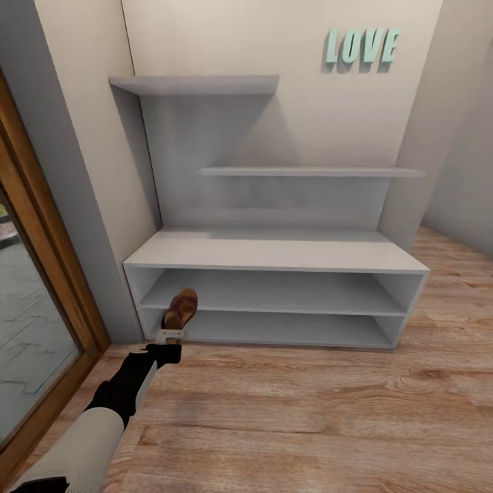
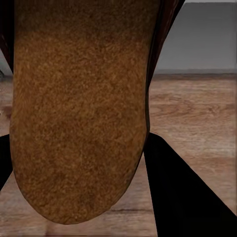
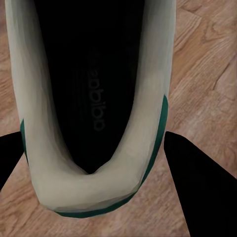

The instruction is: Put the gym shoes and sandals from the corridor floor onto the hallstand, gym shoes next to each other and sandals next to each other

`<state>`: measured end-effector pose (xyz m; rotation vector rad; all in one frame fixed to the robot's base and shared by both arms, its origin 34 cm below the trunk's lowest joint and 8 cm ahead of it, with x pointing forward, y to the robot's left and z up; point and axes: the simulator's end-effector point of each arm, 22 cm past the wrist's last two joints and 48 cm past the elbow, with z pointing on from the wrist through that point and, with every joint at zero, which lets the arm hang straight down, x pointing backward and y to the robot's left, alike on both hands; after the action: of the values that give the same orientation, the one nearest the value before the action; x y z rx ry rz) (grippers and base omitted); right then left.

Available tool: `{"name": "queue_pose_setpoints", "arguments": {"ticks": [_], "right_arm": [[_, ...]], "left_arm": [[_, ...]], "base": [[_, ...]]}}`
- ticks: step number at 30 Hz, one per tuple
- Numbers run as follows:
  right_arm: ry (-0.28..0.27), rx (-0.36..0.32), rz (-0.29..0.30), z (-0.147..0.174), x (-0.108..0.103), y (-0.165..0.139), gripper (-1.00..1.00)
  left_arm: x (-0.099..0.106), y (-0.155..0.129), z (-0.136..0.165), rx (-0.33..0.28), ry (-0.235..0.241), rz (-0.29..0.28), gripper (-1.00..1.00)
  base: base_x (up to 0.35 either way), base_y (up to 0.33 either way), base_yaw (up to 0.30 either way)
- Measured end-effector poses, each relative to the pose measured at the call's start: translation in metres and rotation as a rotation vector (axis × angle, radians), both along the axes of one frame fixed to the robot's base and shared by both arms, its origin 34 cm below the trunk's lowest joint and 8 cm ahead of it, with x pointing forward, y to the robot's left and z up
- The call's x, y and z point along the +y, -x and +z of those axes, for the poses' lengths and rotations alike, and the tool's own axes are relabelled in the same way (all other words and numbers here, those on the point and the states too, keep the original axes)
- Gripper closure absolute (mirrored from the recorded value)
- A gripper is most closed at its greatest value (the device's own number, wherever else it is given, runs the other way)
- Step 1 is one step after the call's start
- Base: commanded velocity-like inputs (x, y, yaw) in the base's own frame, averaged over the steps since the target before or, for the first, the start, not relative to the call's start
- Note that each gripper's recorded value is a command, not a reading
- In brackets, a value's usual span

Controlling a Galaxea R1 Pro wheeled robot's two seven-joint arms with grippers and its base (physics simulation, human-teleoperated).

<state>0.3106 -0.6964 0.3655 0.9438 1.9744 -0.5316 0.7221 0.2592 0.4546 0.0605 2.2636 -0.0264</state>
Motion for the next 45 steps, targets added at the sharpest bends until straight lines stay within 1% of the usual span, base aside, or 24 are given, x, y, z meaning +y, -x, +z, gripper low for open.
{"name": "queue_pose_setpoints", "arguments": {"ticks": [4,5,7,8,13,21,24,26,28,30,31,41,45], "right_arm": [[0.003,-0.004,0.0,0.003,-0.002,-0.001,1.0],[0.021,-0.016,0.003,0.012,-0.006,-0.005,1.0],[0.036,-0.022,0.007,0.018,-0.009,-0.009,1.0],[0.058,-0.037,0.01,0.029,-0.013,-0.013,1.0],[0.076,-0.038,0.015,0.023,-0.017,-0.013,1.0],[0.077,0.006,0.017,0.012,-0.016,-0.007,1.0],[0.078,0.022,0.018,0.008,-0.016,-0.005,1.0],[0.078,0.033,0.018,0.005,-0.016,-0.004,1.0],[0.078,0.045,0.018,0.003,-0.017,-0.002,1.0],[0.078,0.057,0.019,0.0,-0.016,0.0,1.0],[0.077,0.057,0.018,0.0,-0.016,0.0,1.0],[0.077,0.059,0.02,-0.001,-0.016,0.0,1.0],[0.074,0.06,0.02,-0.002,-0.015,0.001,1.0]], "left_arm": [[0.002,0.002,-0.003,0.01,-0.028,-0.01,1.0],[0.003,0.003,-0.004,0.011,-0.039,-0.013,1.0],[0.003,0.003,-0.004,0.011,-0.043,-0.015,1.0],[0.003,0.002,-0.003,0.012,-0.044,-0.015,1.0],[0.004,0.003,-0.015,0.015,-0.05,-0.015,1.0],[0.006,0.005,-0.042,0.057,-0.057,-0.012,1.0],[0.012,0.006,-0.052,0.072,-0.075,0.011,1.0],[0.018,0.007,-0.059,0.086,-0.094,0.039,1.0],[0.02,0.011,-0.068,0.111,-0.111,0.062,1.0],[0.015,0.015,-0.078,0.143,-0.123,0.083,1.0],[0.006,0.014,-0.076,0.149,-0.123,0.092,1.0],[0.003,0.013,-0.074,0.15,-0.128,0.096,1.0],[0.002,0.012,-0.073,0.147,-0.127,0.096,1.0]], "base": [[0.0,0.0,0.0],[0.0,0.0,0.0],[0.0,0.0,0.0],[0.0,0.0,0.0],[0.0,0.0,0.0],[0.0,0.0,0.0],[0.0,0.0,0.0],[0.0,0.0,0.0],[0.0,0.0,0.0],[0.0,0.0,0.0],[0.0,0.0,0.0],[0.0,0.0,0.0],[0.122,0.0,0.0]]}}
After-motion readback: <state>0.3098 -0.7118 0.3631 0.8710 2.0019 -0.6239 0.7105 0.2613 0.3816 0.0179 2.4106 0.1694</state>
